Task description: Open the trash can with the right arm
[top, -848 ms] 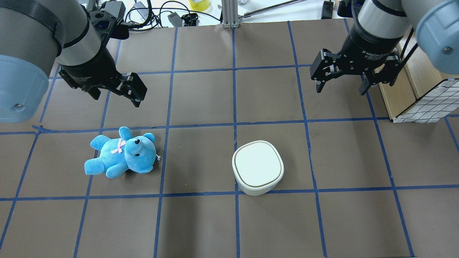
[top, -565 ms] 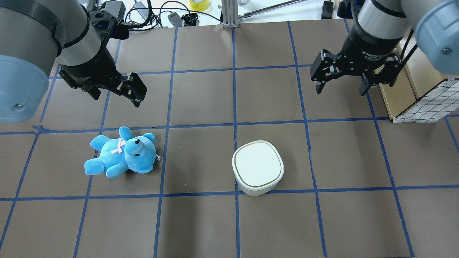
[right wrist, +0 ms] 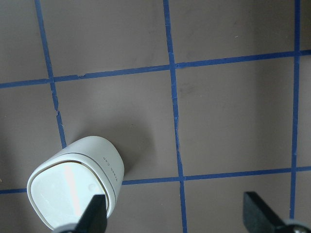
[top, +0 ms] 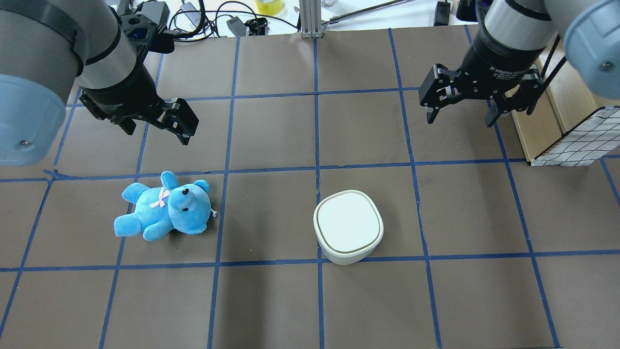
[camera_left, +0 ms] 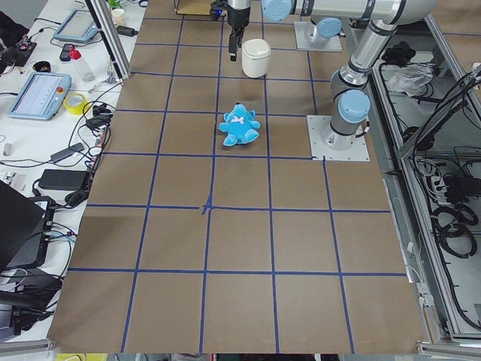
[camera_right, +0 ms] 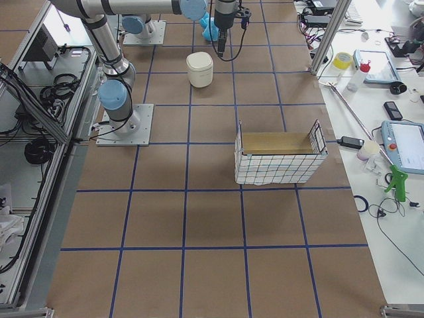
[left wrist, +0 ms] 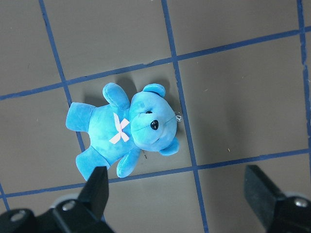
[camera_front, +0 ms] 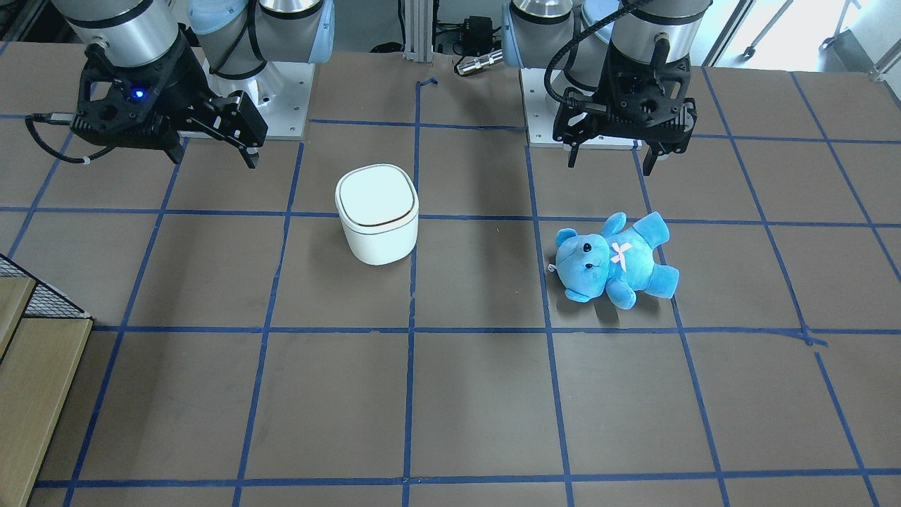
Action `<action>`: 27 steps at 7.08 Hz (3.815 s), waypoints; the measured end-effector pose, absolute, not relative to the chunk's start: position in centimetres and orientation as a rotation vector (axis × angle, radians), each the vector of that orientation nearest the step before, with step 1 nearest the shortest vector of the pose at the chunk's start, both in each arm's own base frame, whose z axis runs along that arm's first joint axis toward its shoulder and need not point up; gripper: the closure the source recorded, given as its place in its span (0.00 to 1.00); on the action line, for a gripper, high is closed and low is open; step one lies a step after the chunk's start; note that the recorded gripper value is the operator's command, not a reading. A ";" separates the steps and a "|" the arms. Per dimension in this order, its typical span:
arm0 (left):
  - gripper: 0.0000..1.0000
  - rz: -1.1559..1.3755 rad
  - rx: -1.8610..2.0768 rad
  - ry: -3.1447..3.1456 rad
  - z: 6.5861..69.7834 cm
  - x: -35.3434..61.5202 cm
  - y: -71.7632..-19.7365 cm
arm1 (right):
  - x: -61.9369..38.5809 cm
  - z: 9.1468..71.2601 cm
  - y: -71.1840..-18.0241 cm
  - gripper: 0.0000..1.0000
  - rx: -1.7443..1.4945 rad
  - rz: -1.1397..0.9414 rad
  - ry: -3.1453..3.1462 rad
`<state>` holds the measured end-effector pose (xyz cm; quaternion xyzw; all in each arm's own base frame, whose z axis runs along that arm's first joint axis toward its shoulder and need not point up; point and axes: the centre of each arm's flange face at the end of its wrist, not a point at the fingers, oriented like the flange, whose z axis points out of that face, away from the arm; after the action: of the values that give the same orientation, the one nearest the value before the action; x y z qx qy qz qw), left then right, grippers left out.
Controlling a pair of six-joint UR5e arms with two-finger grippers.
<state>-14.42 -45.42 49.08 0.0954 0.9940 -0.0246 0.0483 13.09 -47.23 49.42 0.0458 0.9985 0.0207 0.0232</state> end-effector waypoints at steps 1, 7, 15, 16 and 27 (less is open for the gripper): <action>0.00 -0.075 0.291 3.030 49.1 -14.4 -45.4 | 13.1 49.4 -47.1 0.00 0.142 0.074 3.093; 0.00 -0.075 0.291 3.030 49.1 -14.4 -45.4 | 12.8 49.0 -46.6 0.00 0.213 0.111 3.153; 0.00 -0.075 0.291 3.030 49.1 -14.4 -45.4 | 12.8 48.4 -46.6 0.00 0.219 0.128 3.160; 0.00 -0.075 0.291 3.030 49.1 -14.4 -45.4 | 12.8 48.4 -46.6 0.00 0.219 0.128 3.159; 0.00 -0.076 0.291 3.030 49.1 -14.4 -45.4 | 16.6 45.6 -46.1 1.00 0.204 0.185 3.156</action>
<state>-14.42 -45.42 49.08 0.0954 0.9940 -0.0248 0.0483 16.59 -46.10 45.64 0.0644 0.9961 0.0585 -0.0134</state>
